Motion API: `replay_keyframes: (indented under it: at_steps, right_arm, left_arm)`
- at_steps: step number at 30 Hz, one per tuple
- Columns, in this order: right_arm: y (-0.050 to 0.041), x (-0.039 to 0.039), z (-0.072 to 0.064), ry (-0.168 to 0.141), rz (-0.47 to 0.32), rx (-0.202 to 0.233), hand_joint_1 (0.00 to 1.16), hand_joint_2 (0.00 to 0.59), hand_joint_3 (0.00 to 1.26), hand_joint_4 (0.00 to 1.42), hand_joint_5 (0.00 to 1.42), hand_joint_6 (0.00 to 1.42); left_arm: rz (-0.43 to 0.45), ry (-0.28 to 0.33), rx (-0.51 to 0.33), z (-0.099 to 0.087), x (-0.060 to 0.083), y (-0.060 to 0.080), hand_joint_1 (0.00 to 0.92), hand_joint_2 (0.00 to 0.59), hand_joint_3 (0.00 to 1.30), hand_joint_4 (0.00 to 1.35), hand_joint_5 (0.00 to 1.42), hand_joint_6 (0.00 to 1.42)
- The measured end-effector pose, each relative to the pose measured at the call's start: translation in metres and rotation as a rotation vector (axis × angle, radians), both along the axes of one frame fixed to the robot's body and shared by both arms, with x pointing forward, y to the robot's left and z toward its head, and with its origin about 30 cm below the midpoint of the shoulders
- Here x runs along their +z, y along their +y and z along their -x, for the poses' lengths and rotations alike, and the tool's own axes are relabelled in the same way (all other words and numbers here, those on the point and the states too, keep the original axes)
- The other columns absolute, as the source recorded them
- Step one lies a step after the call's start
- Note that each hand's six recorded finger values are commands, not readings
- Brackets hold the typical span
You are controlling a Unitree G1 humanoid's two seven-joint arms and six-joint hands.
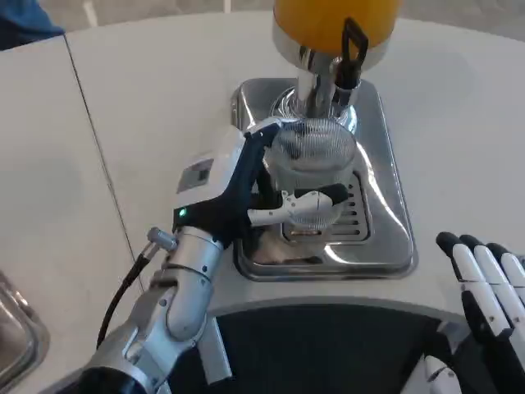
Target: Grasp the cup under the faucet to collect the drink, then remove the cup.
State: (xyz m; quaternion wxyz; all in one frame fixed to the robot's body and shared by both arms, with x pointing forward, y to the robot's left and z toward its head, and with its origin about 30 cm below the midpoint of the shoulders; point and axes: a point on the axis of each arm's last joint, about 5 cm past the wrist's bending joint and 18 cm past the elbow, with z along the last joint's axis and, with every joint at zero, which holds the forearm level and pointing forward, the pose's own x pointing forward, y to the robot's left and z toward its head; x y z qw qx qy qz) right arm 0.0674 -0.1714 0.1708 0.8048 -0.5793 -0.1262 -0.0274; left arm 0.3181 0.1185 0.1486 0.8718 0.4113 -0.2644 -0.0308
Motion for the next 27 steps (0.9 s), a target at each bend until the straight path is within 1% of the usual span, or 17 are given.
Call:
replay_keyframes:
  at_steps: [2, 5, 10, 14, 18, 19, 20, 21, 24, 27]
  right_arm:
    - [0.0, 0.0, 0.0, 0.001, -0.002, 0.0, 0.02, 0.586, 0.0, 0.0, 0.0, 0.0]
    - [0.0, -0.0002, 0.0, 0.002, -0.003, 0.0, 0.02, 0.586, 0.0, 0.0, 0.0, 0.0]
    - [0.0002, -0.0008, -0.0004, 0.004, -0.006, 0.002, 0.01, 0.586, 0.0, 0.0, 0.0, 0.0]
    - [0.0002, -0.0018, -0.0008, 0.009, -0.007, 0.002, 0.02, 0.586, 0.0, 0.0, 0.0, 0.0]
    - [0.0, -0.0018, -0.0008, 0.009, -0.01, 0.003, 0.02, 0.586, 0.0, 0.0, 0.0, 0.0]
    - [0.0, -0.0018, -0.0008, 0.008, -0.012, 0.003, 0.02, 0.586, 0.0, 0.0, 0.0, 0.0]
    - [-0.0001, -0.0017, -0.0008, 0.008, -0.015, 0.004, 0.02, 0.586, 0.0, 0.0, 0.0, 0.0]
    - [-0.0002, -0.0017, -0.0008, 0.008, -0.016, 0.004, 0.02, 0.586, 0.0, 0.0, 0.0, 0.0]
    - [-0.0004, -0.0016, -0.0008, 0.008, -0.017, 0.005, 0.02, 0.586, 0.0, 0.0, 0.0, 0.0]
    - [-0.0005, -0.0016, -0.0006, 0.009, -0.017, 0.006, 0.02, 0.586, 0.0, 0.0, 0.0, 0.0]
  left_arm:
    - [-0.005, -0.001, 0.004, 0.0009, -0.0005, -0.0005, 0.288, 0.025, 0.25, 0.35, 0.84, 1.05]
    - [-0.009, -0.006, 0.017, 0.0023, -0.0009, 0.0002, 0.265, 0.016, 0.23, 0.31, 0.8, 1.02]
    - [-0.023, -0.004, 0.034, 0.0032, -0.0021, 0.0032, 0.239, 0.004, 0.2, 0.27, 0.73, 0.95]
    - [-0.024, -0.016, 0.033, 0.0033, 0.0002, 0.0028, 0.231, 0.0, 0.2, 0.25, 0.7, 0.91]
    - [-0.022, -0.023, 0.037, 0.0036, 0.0017, 0.0024, 0.2, 0.0, 0.17, 0.2, 0.61, 0.78]
    - [-0.02, -0.023, 0.037, 0.004, 0.0014, 0.0025, 0.186, 0.0, 0.16, 0.18, 0.58, 0.73]
    - [-0.019, -0.022, 0.038, 0.0046, 0.0008, 0.0029, 0.169, 0.0, 0.15, 0.16, 0.53, 0.64]
    - [-0.018, -0.021, 0.038, 0.0052, 0.0003, 0.003, 0.151, 0.0, 0.14, 0.14, 0.5, 0.58]
    - [-0.011, -0.034, 0.034, 0.0059, 0.0026, 0.003, 0.101, 0.0, 0.12, 0.1, 0.44, 0.5]
    - [0.007, -0.043, 0.028, 0.0068, 0.0057, 0.0037, 0.064, 0.0, 0.09, 0.05, 0.4, 0.46]
